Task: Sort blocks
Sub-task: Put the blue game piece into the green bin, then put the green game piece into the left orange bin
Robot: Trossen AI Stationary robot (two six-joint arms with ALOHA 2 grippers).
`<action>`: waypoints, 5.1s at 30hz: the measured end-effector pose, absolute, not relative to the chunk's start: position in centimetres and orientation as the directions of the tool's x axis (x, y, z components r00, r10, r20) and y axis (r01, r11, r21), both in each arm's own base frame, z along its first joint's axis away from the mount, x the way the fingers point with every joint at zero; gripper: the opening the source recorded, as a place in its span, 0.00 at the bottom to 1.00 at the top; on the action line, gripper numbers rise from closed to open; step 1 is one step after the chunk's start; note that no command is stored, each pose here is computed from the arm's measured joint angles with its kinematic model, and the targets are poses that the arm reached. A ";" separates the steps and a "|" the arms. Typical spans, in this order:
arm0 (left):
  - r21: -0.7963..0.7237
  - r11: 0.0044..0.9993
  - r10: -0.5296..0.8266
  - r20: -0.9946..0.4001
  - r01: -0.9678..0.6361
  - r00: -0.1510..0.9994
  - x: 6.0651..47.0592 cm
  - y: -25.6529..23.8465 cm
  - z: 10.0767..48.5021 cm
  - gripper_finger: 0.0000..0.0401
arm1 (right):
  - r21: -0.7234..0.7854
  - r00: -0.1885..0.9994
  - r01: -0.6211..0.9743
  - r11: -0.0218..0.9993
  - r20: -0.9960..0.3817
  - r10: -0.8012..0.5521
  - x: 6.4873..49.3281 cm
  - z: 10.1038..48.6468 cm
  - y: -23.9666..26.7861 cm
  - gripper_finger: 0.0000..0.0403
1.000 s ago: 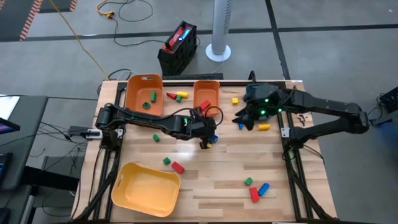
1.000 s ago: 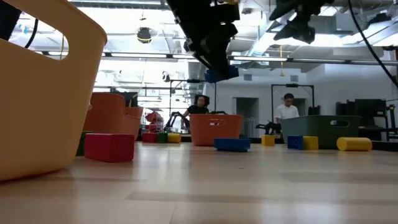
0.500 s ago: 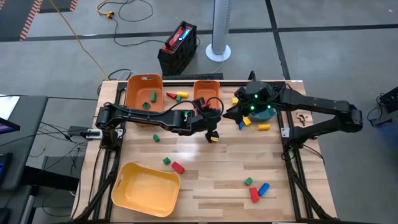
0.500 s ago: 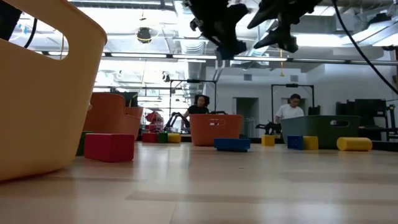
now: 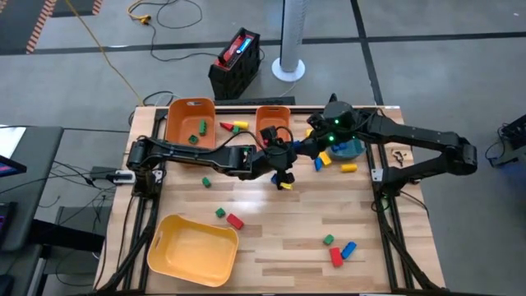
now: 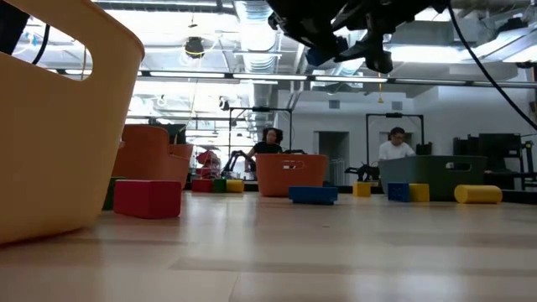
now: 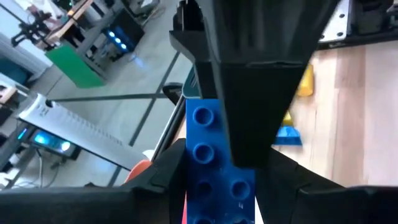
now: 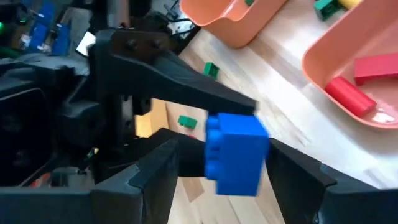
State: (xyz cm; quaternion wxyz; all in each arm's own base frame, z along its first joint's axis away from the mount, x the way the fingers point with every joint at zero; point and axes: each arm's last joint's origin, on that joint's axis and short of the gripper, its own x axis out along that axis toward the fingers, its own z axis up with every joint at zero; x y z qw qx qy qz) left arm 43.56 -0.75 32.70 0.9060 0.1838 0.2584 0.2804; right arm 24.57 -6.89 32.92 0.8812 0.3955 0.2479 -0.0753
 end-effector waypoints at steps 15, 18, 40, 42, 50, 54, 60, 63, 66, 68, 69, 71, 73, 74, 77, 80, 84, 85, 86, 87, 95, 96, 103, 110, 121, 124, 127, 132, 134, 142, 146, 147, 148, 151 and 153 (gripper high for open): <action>0.492 0.782 0.567 -0.306 -0.382 0.765 44.0 -1.0 33.5 0.33 | 0.650 0.870 0.312 0.693 -0.488 0.067 24.5 33.0 -7.2 0.26; 0.482 0.784 0.572 -0.314 -0.392 0.757 44.0 -0.9 33.4 0.37 | 0.647 0.868 0.314 0.694 -0.492 0.066 24.5 33.0 -7.2 0.22; 0.313 0.731 0.654 -0.575 -0.606 0.492 40.9 0.3 33.1 0.75 | 0.493 0.674 0.560 0.666 -0.738 -0.020 18.6 31.5 -10.4 0.23; 0.313 0.732 0.648 -0.593 -0.605 0.478 40.6 0.1 32.9 0.74 | 0.444 0.620 0.611 0.656 -0.783 -0.047 17.6 31.1 -11.1 0.23; 0.334 0.738 0.635 -0.639 -0.587 0.435 40.0 -1.1 31.4 0.67 | 0.255 0.417 0.734 0.629 -0.901 -0.122 14.2 30.1 -12.9 0.23; 0.340 0.734 0.623 -0.682 -0.588 0.383 39.4 -1.6 28.6 0.63 | 0.213 0.364 0.764 0.609 -0.922 -0.134 13.0 29.9 -13.6 0.23; 0.280 0.746 0.592 -0.695 -0.604 0.409 39.1 -3.7 27.8 0.61 | 0.196 0.323 0.775 0.600 -0.940 -0.111 12.3 29.3 -14.2 0.23; 0.273 0.750 0.589 -0.692 -0.603 0.418 39.2 -3.9 27.9 0.61 | 0.175 0.290 0.770 0.614 -0.953 -0.092 12.8 27.9 -14.8 0.23; 0.247 0.755 0.577 -0.691 -0.607 0.436 39.1 -3.7 28.3 0.61 | 0.171 0.261 0.769 0.616 -0.964 -0.058 13.4 26.3 -15.6 0.23; 0.189 0.771 0.546 -0.687 -0.609 0.479 39.2 -3.2 29.1 0.61 | 0.169 0.242 0.770 0.615 -0.970 -0.036 13.9 25.4 -16.1 0.23; 0.171 0.780 0.531 -0.689 -0.602 0.493 39.2 -3.0 29.4 0.61 | 0.168 0.235 0.771 0.615 -0.971 -0.031 14.1 25.1 -16.4 0.23; 0.107 0.801 0.496 -0.670 -0.589 0.553 39.5 -2.3 30.4 0.61 | 0.166 0.232 0.771 0.615 -0.972 -0.027 14.6 24.3 -17.1 0.23; 0.071 0.831 0.453 -0.661 -0.552 0.598 39.6 -1.8 31.1 0.61 | 0.166 0.221 0.772 0.613 -0.975 -0.014 15.1 23.5 -17.7 0.23; 0.039 0.849 0.421 -0.651 -0.526 0.631 39.8 -1.5 31.4 0.61 | 0.165 0.209 0.774 0.611 -0.978 0.000 15.3 23.0 -18.0 0.23; -0.040 0.896 0.320 -0.634 -0.443 0.704 40.3 -0.9 32.1 0.61 | 0.164 0.172 0.777 0.608 -0.984 0.045 16.0 21.5 -18.7 0.26; -0.087 0.906 0.283 -0.604 -0.415 0.745 40.7 -0.6 32.5 0.61 | 0.162 0.134 0.759 0.630 -0.987 0.092 16.5 20.1 -19.0 0.33; -0.077 0.906 0.284 -0.619 -0.416 0.732 40.6 -0.6 32.4 0.61 | 0.167 0.117 0.746 0.645 -0.986 0.119 16.8 19.5 -19.1 0.46; -0.074 0.907 0.282 -0.623 -0.414 0.730 40.5 -0.6 32.3 0.61 | 0.167 0.117 0.746 0.644 -0.986 0.120 16.8 19.5 -19.0 0.49; -0.075 0.908 0.280 -0.621 -0.411 0.732 40.5 -0.8 32.3 0.61 | 0.168 0.119 0.746 0.644 -0.986 0.119 16.8 19.6 -19.0 0.52; -0.074 0.910 0.278 -0.622 -0.409 0.732 40.5 -0.9 32.3 0.61 | 0.168 0.122 0.746 0.645 -0.986 0.115 16.7 19.8 -18.9 0.55; -0.049 0.906 0.290 -0.652 -0.421 0.700 39.2 -0.8 33.1 0.61 | 0.156 0.215 0.728 0.667 -0.977 -0.006 15.8 26.0 -17.4 0.63; -0.039 0.901 0.306 -0.649 -0.432 0.697 38.9 -0.7 33.4 0.61 | 0.157 0.242 0.726 0.669 -0.970 -0.035 15.6 27.2 -17.0 0.63; -0.003 0.854 0.419 -0.589 -0.520 0.691 36.4 -0.2 36.3 0.61 | 0.124 0.399 0.664 0.737 -0.892 -0.210 15.8 33.6 -13.4 0.63; 0.056 0.850 0.418 -0.678 -0.524 0.605 34.9 -0.2 35.8 0.61 | 0.169 0.469 0.559 0.812 -0.872 -0.141 18.2 34.2 -9.8 0.63; 0.016 0.846 0.382 -0.715 -0.532 0.586 34.9 -1.4 34.5 0.61 | 0.291 0.672 0.310 0.905 -0.740 0.008 22.2 34.2 -4.6 0.63; 0.003 0.867 0.336 -0.742 -0.499 0.580 34.7 -2.2 34.3 0.61 | 0.301 0.651 0.227 0.926 -0.754 0.085 22.3 34.0 -2.8 0.63; 0.015 0.888 0.303 -0.771 -0.460 0.559 34.3 -3.0 34.0 0.61 | 0.286 0.629 0.152 0.946 -0.766 0.131 22.4 33.8 -1.4 0.63; 0.036 0.900 0.297 -0.782 -0.435 0.548 34.1 -3.4 33.9 0.61 | 0.277 0.621 0.095 0.956 -0.767 0.160 22.7 33.7 -0.1 0.63; 0.050 0.902 0.304 -0.780 -0.429 0.548 34.1 -3.4 33.9 0.61 | 0.243 0.629 0.093 0.966 -0.766 0.132 22.7 33.8 0.4 0.63; 0.040 0.923 0.289 -0.729 -0.382 0.621 35.5 -3.1 32.4 0.61 | 0.224 0.629 0.095 0.970 -0.769 0.116 23.0 32.9 2.5 0.63; -0.032 0.946 0.189 -0.754 -0.323 0.629 35.8 -3.3 29.5 0.61 | 0.275 0.597 0.143 0.951 -0.790 0.139 22.8 30.7 3.6 0.63; -0.054 0.950 0.161 -0.758 -0.307 0.632 35.8 -3.4 28.9 0.61 | 0.288 0.591 0.148 0.946 -0.793 0.149 22.7 30.2 4.0 0.63; -0.073 0.953 0.135 -0.765 -0.293 0.630 35.8 -3.5 28.4 0.61 | 0.301 0.585 0.153 0.941 -0.795 0.159 22.7 29.8 4.4 0.63; -0.081 0.969 0.079 -0.792 -0.232 0.605 35.3 -4.0 27.6 0.61 | 0.345 0.611 0.175 0.922 -0.773 0.174 23.0 29.2 5.5 0.63; -0.077 0.982 0.044 -0.796 -0.173 0.603 35.0 -4.1 27.6 0.61 | 0.364 0.631 0.217 0.906 -0.761 0.155 23.1 29.0 6.0 0.63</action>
